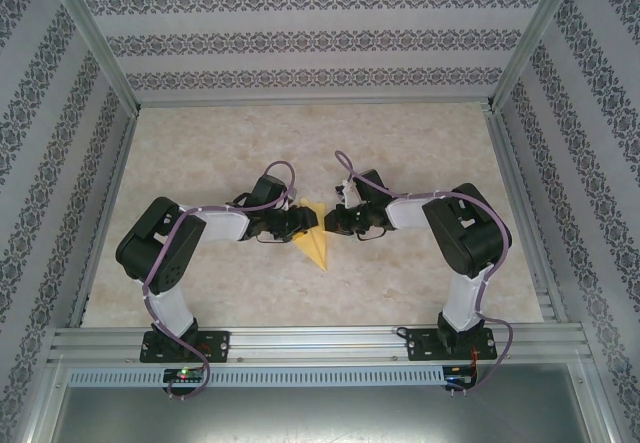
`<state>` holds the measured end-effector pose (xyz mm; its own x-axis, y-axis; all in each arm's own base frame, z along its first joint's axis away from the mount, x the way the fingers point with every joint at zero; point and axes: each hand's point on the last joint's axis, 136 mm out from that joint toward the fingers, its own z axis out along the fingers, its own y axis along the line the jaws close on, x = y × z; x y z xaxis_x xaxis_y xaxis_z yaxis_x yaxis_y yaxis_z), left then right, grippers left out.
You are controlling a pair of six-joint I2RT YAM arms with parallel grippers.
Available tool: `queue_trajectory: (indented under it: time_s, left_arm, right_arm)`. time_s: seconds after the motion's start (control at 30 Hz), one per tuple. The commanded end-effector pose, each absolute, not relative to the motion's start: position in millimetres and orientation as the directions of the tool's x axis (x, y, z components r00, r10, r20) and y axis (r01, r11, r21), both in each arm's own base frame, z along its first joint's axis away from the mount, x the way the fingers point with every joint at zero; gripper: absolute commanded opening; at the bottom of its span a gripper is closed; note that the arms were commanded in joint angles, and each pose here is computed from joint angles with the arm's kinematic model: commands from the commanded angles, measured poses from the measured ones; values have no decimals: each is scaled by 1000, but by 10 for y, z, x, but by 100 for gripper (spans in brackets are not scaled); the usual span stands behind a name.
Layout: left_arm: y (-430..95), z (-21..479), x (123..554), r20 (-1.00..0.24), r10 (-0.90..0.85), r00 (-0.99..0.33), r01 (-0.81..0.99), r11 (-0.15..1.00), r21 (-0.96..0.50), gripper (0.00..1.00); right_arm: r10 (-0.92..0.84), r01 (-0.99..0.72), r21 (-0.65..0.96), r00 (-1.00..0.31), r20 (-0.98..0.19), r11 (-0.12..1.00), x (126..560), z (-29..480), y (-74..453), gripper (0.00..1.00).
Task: Fold a paper plane with a square sheet of paper (fold left side to right side)
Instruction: Fourth fold the wing at the center of the table.
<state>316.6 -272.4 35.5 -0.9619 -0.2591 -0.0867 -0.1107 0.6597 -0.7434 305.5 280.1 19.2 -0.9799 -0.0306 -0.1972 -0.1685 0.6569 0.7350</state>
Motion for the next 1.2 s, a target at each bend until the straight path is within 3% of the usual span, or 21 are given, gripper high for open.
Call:
queue_trajectory:
  time_s: [0.0, 0.27, 0.5, 0.77, 1.17]
  left_arm:
    - [-2728, 261, 3117, -88, -237, -968, -104, 690, -716, 50]
    - [-2732, 308, 3123, -101, -232, -967, -91, 689, -719, 50]
    - [-2694, 631, 3167, -176, -225, -958, -31, 695, -719, 50]
    - [-2809, 759, 3297, -202, -183, -962, 24, 681, -731, 30]
    - [-2857, 429, 3417, -157, -168, -973, -11, 714, -700, 26]
  right_arm:
    - [-61, -180, 694, -979, -193, 697, 3018, 87, 2785, 8]
    - [-117, -217, 627, -973, -197, 748, 2962, 16, 2764, 8]
    - [-139, -223, 598, -973, -183, 770, 2922, -50, 2743, 8]
    - [-153, -234, 584, -971, -185, 777, 2911, -49, 2750, 6]
    - [-162, -240, 581, -969, -184, 777, 2894, -46, 2754, 6]
